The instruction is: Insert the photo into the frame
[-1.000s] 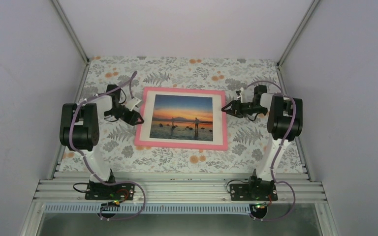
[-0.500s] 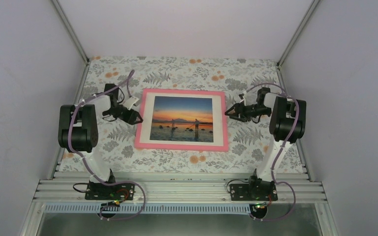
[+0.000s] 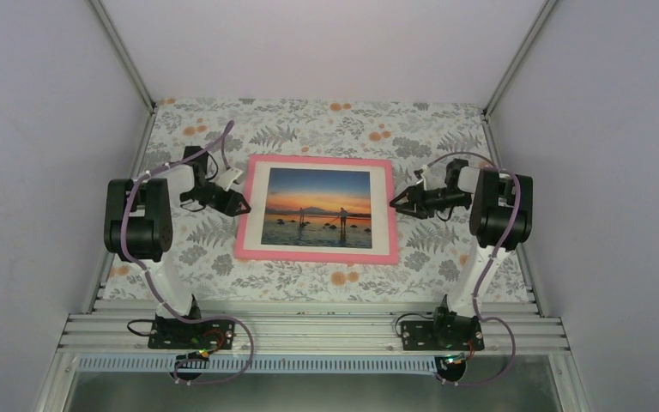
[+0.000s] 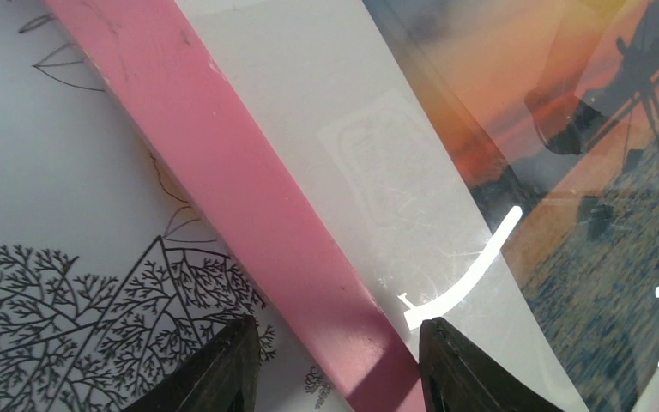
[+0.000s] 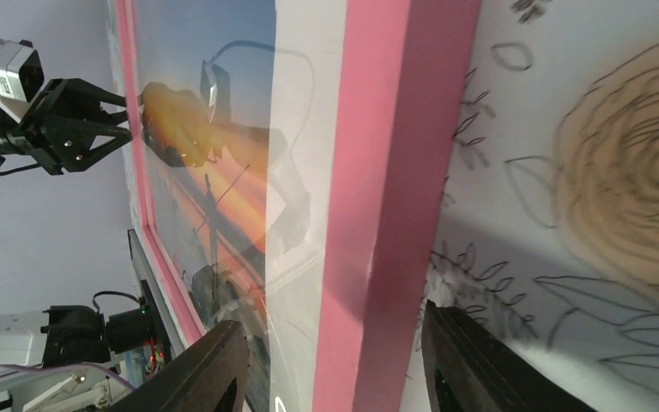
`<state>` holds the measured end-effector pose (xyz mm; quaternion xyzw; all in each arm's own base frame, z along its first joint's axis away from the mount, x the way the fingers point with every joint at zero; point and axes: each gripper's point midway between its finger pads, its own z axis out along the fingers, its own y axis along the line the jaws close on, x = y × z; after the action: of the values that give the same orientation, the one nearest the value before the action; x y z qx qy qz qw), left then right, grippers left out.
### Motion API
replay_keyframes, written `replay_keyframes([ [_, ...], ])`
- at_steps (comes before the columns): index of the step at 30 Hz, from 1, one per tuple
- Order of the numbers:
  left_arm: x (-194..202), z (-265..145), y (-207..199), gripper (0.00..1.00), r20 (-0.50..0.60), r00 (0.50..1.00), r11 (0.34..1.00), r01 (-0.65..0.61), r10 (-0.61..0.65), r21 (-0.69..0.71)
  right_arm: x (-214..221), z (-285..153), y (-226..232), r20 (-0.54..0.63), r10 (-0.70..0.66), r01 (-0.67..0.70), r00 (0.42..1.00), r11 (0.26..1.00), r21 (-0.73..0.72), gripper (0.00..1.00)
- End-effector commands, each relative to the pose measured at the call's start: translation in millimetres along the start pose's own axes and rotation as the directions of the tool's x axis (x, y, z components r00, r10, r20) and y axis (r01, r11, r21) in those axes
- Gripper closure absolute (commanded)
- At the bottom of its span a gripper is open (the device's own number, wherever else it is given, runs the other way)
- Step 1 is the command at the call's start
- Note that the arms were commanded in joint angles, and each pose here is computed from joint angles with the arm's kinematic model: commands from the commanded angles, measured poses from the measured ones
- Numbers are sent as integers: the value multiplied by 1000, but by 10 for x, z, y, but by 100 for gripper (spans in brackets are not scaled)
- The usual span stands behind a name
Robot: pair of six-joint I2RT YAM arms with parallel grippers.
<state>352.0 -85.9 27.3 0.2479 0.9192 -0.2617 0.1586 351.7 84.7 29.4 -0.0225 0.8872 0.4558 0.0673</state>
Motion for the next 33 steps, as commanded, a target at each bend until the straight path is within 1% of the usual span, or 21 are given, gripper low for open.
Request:
replay_keyframes([
  [1,103,13,-25,53,-2,1000,1000,11,-11,22,483,244,-433,-151,69,-41,986,983,181,47],
  [10,251,20,-102,56,-10,1000,999,13,-13,29,501,244,-421,-157,69,-37,985,979,199,46],
  [16,229,5,-92,56,-3,1000,1000,16,-16,22,496,273,-387,-163,56,-24,985,981,195,45],
  [18,213,-9,-78,55,1,1000,1000,17,-17,13,489,262,-378,-159,52,-19,986,980,200,43],
  [20,181,-51,-49,50,6,1000,1000,11,-11,-14,447,216,-365,-144,40,-8,989,976,218,37],
  [22,123,-139,-3,42,15,1000,998,-5,6,-63,383,138,-351,-121,26,3,992,972,237,30],
  [26,-86,-459,94,19,54,996,981,-54,65,-186,196,-104,-243,-60,-27,41,998,971,237,19],
  [28,-234,-660,133,5,78,992,967,-80,102,-243,60,-270,-155,-14,-66,67,998,971,229,13],
  [29,-308,-760,133,0,86,989,960,-95,121,-265,-11,-356,-97,9,-93,88,996,970,228,10],
  [31,-470,-968,118,0,104,982,944,-116,155,-310,-175,-539,43,56,-161,144,985,962,231,1],
  [33,-653,-1199,86,0,133,972,924,-135,193,-357,-396,-766,261,113,-242,210,964,948,238,0],
])
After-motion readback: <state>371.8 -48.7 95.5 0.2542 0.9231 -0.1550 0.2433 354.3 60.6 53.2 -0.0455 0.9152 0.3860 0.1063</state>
